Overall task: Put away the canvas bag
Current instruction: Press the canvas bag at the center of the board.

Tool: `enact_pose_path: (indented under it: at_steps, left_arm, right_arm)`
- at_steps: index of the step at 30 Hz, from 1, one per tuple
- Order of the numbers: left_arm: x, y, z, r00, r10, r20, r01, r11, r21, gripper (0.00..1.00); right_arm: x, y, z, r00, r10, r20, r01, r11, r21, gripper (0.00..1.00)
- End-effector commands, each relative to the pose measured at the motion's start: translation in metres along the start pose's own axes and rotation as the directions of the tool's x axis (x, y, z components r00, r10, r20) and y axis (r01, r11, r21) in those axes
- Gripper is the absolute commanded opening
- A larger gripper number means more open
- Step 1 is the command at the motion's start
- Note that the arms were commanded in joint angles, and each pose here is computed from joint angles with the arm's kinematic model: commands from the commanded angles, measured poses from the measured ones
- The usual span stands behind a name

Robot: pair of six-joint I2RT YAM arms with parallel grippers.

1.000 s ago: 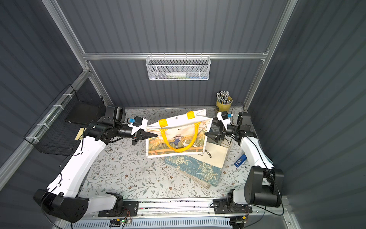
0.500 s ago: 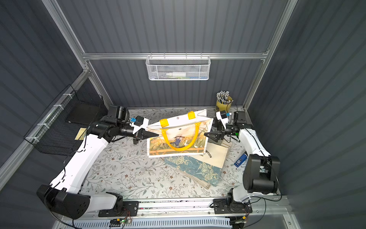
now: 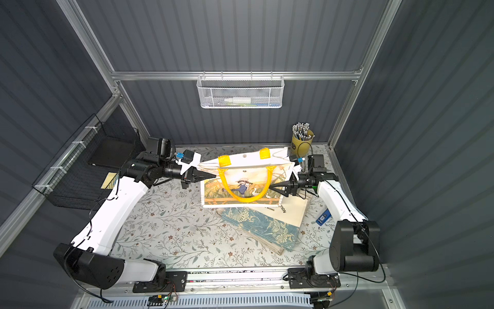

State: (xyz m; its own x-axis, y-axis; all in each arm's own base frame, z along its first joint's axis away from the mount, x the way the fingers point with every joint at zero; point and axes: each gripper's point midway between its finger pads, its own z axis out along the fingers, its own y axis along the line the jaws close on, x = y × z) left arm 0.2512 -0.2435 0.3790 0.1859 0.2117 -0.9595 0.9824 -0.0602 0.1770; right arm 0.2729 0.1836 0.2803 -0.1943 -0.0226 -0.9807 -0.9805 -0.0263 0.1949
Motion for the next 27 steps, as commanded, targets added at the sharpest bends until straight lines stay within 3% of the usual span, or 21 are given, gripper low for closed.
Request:
enact_pose_path:
  at_steps: [1, 5, 6, 7, 8, 9, 10, 11, 14, 17, 19, 20, 22, 24, 27]
  left_arm:
    - [-0.023, 0.009, -0.001, 0.999, -0.013, 0.052, 0.013, 1.0, 0.002, 0.0]
    - [-0.023, 0.028, 0.001, 0.996, -0.077, 0.042, 0.079, 0.996, -0.043, 0.0]
    - [-0.023, 0.034, 0.001, 0.995, -0.088, 0.041, 0.091, 0.994, -0.063, 0.01]
    - [-0.023, 0.038, 0.001, 0.996, -0.082, 0.037, 0.085, 0.993, -0.081, 0.1]
    - [-0.021, 0.043, 0.001, 0.996, -0.081, 0.028, 0.084, 0.991, -0.103, 0.19]
    - [-0.018, 0.05, 0.001, 0.996, -0.085, 0.014, 0.087, 0.987, -0.137, 0.36]
    - [-0.015, 0.059, 0.0, 0.993, -0.118, 0.013, 0.119, 0.976, -0.182, 0.82]
    - [-0.015, 0.069, -0.001, 0.987, -0.156, 0.029, 0.158, 0.961, -0.227, 0.99]
    - [-0.009, 0.098, -0.008, 0.958, -0.276, 0.081, 0.286, 0.884, -0.37, 1.0]
    - [0.0, 0.119, -0.016, 0.919, -0.376, 0.123, 0.387, 0.793, -0.47, 1.0]
    - [0.015, 0.143, -0.03, 0.839, -0.494, 0.226, 0.524, 0.623, -0.581, 1.0]
    - [0.018, 0.144, -0.03, 0.817, -0.519, 0.252, 0.558, 0.598, -0.575, 1.0]
    - [0.023, 0.139, -0.026, 0.819, -0.524, 0.235, 0.555, 0.617, -0.558, 1.0]
    - [0.024, 0.138, -0.028, 0.79, -0.538, 0.294, 0.601, 0.587, -0.543, 1.0]
    - [0.023, 0.135, -0.036, 0.786, -0.514, 0.342, 0.61, 0.559, -0.562, 1.0]
  right_arm:
    - [-0.01, 0.025, 0.003, 0.997, 0.039, 0.07, -0.031, 0.995, -0.1, 0.54]
    - [-0.004, 0.025, 0.006, 0.996, 0.061, 0.066, -0.054, 0.992, -0.11, 0.22]
    - [-0.004, 0.023, 0.006, 0.996, 0.06, 0.066, -0.053, 0.993, -0.108, 0.08]
    - [-0.007, 0.022, 0.006, 0.996, 0.054, 0.069, -0.047, 0.993, -0.106, 0.0]
    - [-0.011, 0.022, 0.006, 0.996, 0.049, 0.071, -0.042, 0.994, -0.104, 0.0]
    - [-0.017, 0.021, 0.006, 0.996, 0.047, 0.075, -0.039, 0.994, -0.101, 0.0]
    - [-0.022, 0.02, 0.006, 0.995, 0.056, 0.077, -0.048, 0.994, -0.098, 0.0]
    - [-0.028, 0.019, 0.006, 0.995, 0.06, 0.08, -0.052, 0.994, -0.095, 0.0]
    - [-0.045, 0.016, 0.006, 0.993, 0.082, 0.09, -0.075, 0.994, -0.074, 0.0]
    - [-0.055, 0.004, 0.005, 0.971, 0.224, 0.085, -0.218, 0.973, -0.073, 0.0]
    - [-0.055, 0.004, 0.005, 0.973, 0.213, 0.086, -0.207, 0.976, -0.071, 0.0]
    - [-0.055, 0.006, 0.004, 0.98, 0.179, 0.089, -0.173, 0.983, -0.066, 0.0]
    - [-0.061, 0.007, 0.0, 0.983, 0.155, 0.095, -0.151, 0.987, -0.053, 0.0]
    - [-0.067, 0.005, -0.005, 0.983, 0.153, 0.101, -0.15, 0.988, -0.037, 0.0]
    - [-0.074, 0.001, -0.015, 0.983, 0.144, 0.112, -0.144, 0.99, -0.007, 0.0]
